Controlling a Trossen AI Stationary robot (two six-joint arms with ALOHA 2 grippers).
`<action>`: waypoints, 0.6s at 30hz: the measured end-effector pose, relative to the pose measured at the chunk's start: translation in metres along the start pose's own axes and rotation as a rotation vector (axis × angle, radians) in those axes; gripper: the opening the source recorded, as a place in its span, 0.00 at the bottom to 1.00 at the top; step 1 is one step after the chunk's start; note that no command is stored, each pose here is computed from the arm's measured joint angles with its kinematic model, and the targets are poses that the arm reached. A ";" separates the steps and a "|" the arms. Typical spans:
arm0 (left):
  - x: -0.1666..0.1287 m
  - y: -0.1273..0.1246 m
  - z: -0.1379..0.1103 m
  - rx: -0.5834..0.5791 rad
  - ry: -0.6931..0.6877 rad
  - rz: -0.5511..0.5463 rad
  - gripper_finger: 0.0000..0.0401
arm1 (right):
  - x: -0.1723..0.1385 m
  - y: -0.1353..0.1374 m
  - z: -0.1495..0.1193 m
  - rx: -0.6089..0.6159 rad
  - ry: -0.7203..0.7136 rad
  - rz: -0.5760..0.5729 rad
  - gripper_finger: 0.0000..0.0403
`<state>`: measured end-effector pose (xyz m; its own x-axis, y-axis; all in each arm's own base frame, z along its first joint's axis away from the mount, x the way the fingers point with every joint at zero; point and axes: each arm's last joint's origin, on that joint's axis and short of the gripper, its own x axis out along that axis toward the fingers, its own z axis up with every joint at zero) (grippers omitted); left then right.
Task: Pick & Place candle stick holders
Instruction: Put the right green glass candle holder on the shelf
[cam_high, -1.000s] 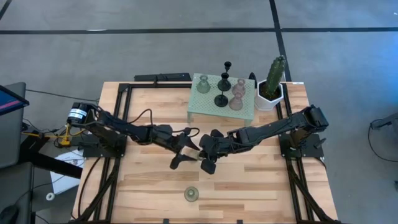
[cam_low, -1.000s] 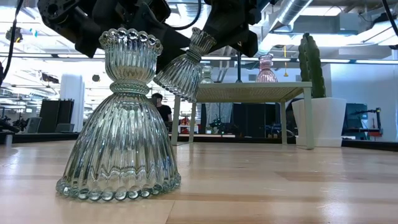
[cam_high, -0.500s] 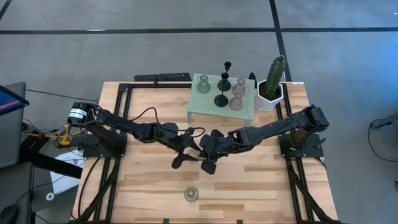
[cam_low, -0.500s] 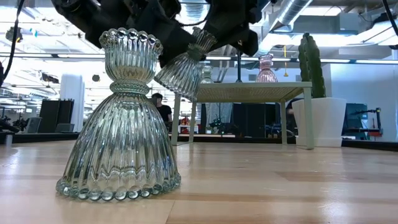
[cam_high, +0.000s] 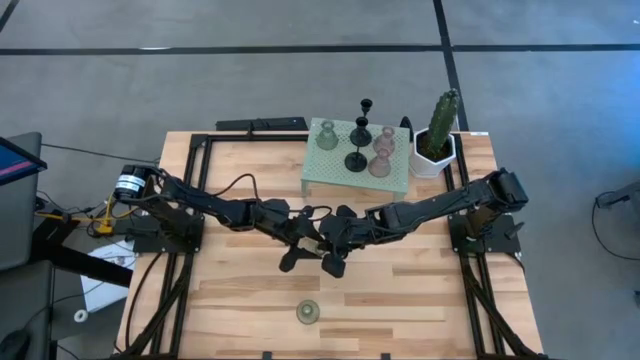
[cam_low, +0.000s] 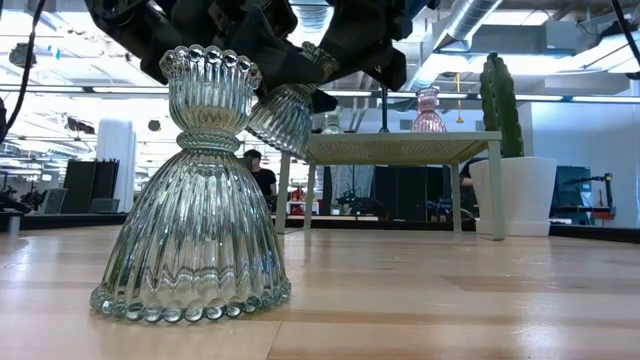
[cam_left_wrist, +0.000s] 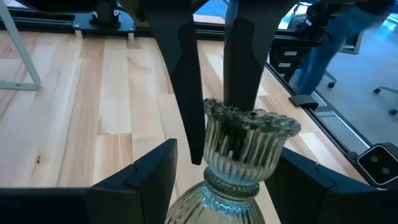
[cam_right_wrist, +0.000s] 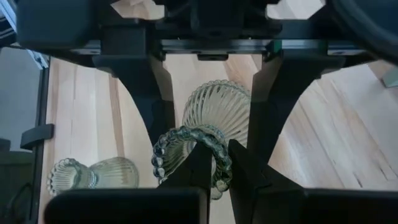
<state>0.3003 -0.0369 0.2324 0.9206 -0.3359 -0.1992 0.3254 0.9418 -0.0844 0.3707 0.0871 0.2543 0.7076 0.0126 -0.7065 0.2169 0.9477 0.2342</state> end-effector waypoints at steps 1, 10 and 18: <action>0.001 0.000 -0.001 0.000 0.001 0.000 0.56 | 0.000 0.000 0.000 0.000 -0.001 0.000 0.04; 0.000 0.000 0.001 0.009 -0.013 0.016 0.53 | 0.000 -0.001 0.001 0.001 -0.002 -0.001 0.04; 0.000 0.000 0.002 0.038 -0.022 0.007 0.42 | 0.000 0.000 0.000 0.003 0.006 0.015 0.04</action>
<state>0.3005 -0.0372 0.2342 0.9271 -0.3296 -0.1784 0.3268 0.9440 -0.0458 0.3709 0.0868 0.2547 0.7065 0.0283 -0.7071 0.2089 0.9463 0.2466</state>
